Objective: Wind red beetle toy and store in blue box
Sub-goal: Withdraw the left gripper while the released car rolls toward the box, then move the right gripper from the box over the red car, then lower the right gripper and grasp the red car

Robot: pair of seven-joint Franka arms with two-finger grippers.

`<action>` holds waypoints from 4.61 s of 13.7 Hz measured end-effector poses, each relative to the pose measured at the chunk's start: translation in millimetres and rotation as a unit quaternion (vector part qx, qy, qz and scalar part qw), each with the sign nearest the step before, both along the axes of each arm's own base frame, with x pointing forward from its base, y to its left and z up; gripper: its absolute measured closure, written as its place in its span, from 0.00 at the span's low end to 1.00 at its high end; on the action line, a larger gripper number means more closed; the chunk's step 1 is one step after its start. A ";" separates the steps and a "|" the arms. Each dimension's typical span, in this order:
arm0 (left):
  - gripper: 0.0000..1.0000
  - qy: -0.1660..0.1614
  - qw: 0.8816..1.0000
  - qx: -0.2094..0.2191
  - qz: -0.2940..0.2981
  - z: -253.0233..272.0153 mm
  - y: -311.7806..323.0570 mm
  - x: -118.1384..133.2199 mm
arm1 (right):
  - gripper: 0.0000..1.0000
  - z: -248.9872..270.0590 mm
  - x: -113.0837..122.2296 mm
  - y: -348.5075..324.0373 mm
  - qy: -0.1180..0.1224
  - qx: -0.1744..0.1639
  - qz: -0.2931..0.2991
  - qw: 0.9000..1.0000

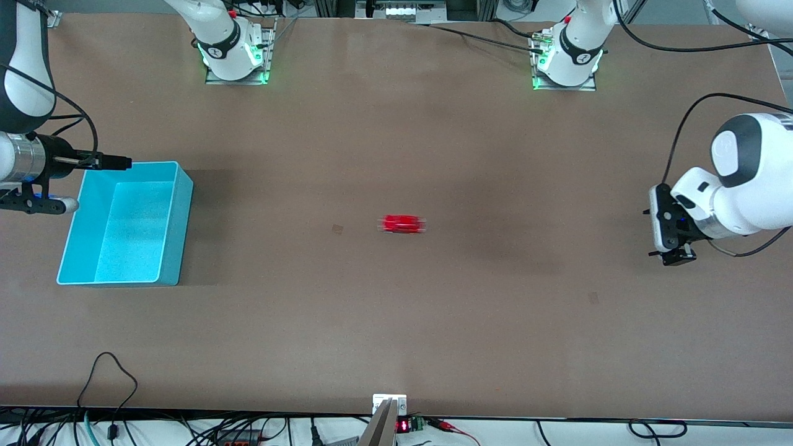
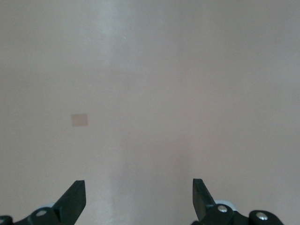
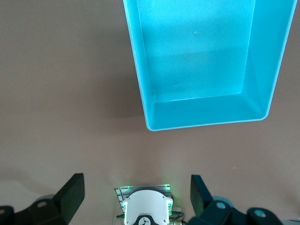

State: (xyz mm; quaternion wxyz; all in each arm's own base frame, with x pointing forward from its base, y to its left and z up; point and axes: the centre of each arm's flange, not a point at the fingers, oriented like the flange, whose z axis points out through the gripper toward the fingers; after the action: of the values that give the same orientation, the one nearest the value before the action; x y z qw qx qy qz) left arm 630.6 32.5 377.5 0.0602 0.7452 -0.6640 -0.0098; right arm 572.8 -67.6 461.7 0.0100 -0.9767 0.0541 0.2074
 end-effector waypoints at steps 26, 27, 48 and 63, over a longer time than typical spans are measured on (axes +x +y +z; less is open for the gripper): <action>0.00 -0.003 0.729 0.007 0.684 225.7 -16.2 -43.3 | 0.00 -55.0 2.1 67.8 -0.025 0.061 0.197 0.978; 0.00 -0.002 0.729 0.007 0.685 224.8 -15.9 -46.0 | 0.00 -65.5 -0.1 68.0 -0.035 0.072 0.228 0.970; 0.00 0.006 0.728 0.035 0.684 226.2 -23.4 -83.6 | 0.00 -219.5 -96.1 117.7 -0.141 0.119 0.742 0.645; 0.00 0.008 0.728 0.038 0.684 224.8 -23.1 -84.3 | 0.00 -267.7 -91.1 100.3 -0.154 0.120 0.780 0.594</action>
State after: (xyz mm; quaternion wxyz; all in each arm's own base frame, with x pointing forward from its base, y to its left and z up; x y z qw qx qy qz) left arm 546.4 9.4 602.3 0.0277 0.9992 0.0275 0.0026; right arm 481.7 32.8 194.0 -0.0305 -0.6533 -0.7563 -0.0133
